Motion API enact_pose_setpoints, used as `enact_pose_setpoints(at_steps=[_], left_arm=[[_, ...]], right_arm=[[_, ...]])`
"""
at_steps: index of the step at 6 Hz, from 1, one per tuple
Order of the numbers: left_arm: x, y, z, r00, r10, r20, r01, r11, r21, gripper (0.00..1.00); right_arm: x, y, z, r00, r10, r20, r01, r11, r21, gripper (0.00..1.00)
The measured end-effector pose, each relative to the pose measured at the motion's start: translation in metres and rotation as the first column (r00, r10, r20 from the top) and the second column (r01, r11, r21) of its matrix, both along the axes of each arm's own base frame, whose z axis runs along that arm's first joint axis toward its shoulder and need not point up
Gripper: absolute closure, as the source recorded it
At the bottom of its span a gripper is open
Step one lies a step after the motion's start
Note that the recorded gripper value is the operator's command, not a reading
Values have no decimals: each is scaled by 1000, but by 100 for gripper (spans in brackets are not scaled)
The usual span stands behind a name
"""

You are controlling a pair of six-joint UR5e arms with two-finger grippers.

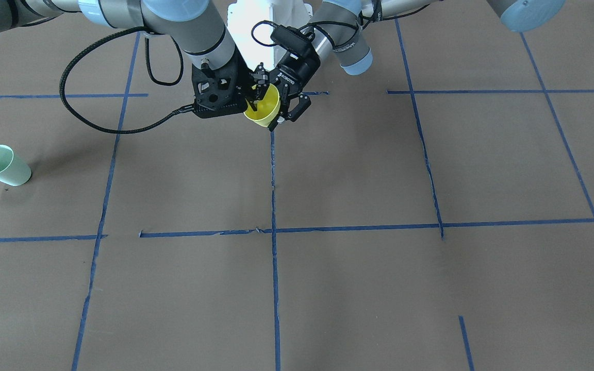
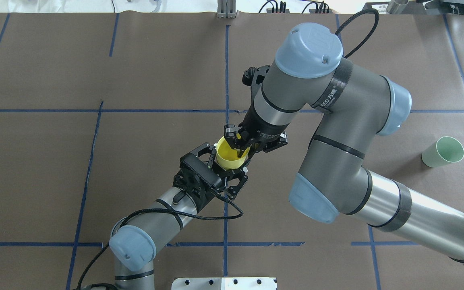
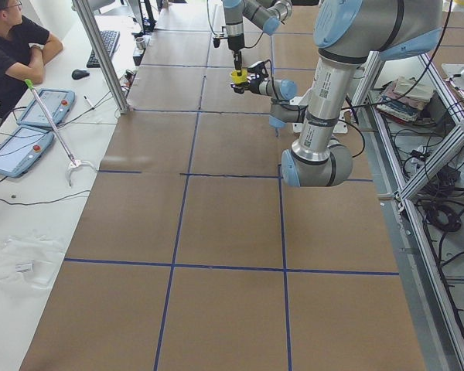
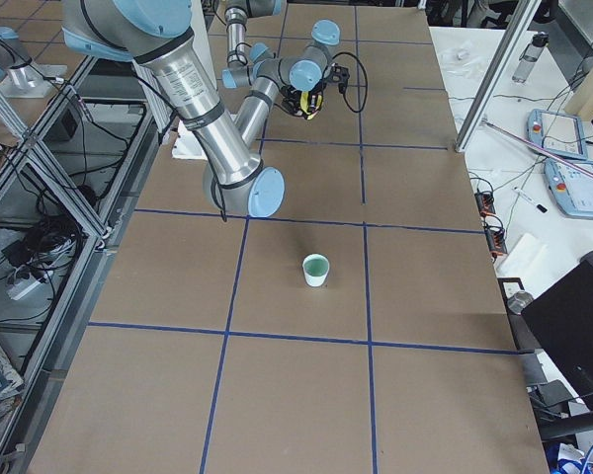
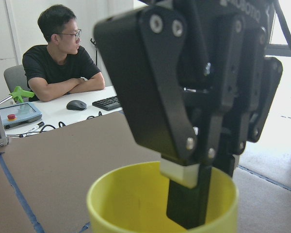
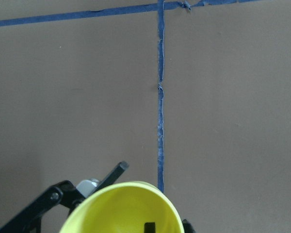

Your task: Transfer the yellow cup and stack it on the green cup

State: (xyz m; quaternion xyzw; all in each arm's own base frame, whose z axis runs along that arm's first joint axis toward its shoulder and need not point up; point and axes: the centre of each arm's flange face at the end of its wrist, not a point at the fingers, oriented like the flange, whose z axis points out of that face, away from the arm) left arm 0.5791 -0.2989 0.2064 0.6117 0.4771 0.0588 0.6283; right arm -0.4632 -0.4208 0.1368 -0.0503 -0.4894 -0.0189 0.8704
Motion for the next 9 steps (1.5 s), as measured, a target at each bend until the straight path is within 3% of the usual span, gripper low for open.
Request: enact_pose_setpoints(at_steps=[1, 3, 6, 7, 9], left_arm=[[-1, 0, -1, 1000, 0, -3, 0, 1000, 0, 7], [-3, -1, -1, 1000, -22, -5, 22, 1000, -6, 1], [-5, -2, -1, 999, -31, -8, 31, 999, -8, 0], [-5, -2, -1, 999, -32, -9, 32, 999, -8, 1], [-5, -2, 1, 999, -32, 0, 32, 999, -9, 1]], right_arm=[[1, 0, 2, 1000, 0, 21, -1, 1000, 12, 97], [2, 1, 4, 999, 3, 36, -3, 1000, 20, 100], [11, -6, 3, 999, 36, 39, -36, 999, -3, 100], [26, -21, 4, 995, 92, 33, -91, 995, -35, 100], [95, -68, 37, 969, 246, -8, -246, 965, -89, 100]])
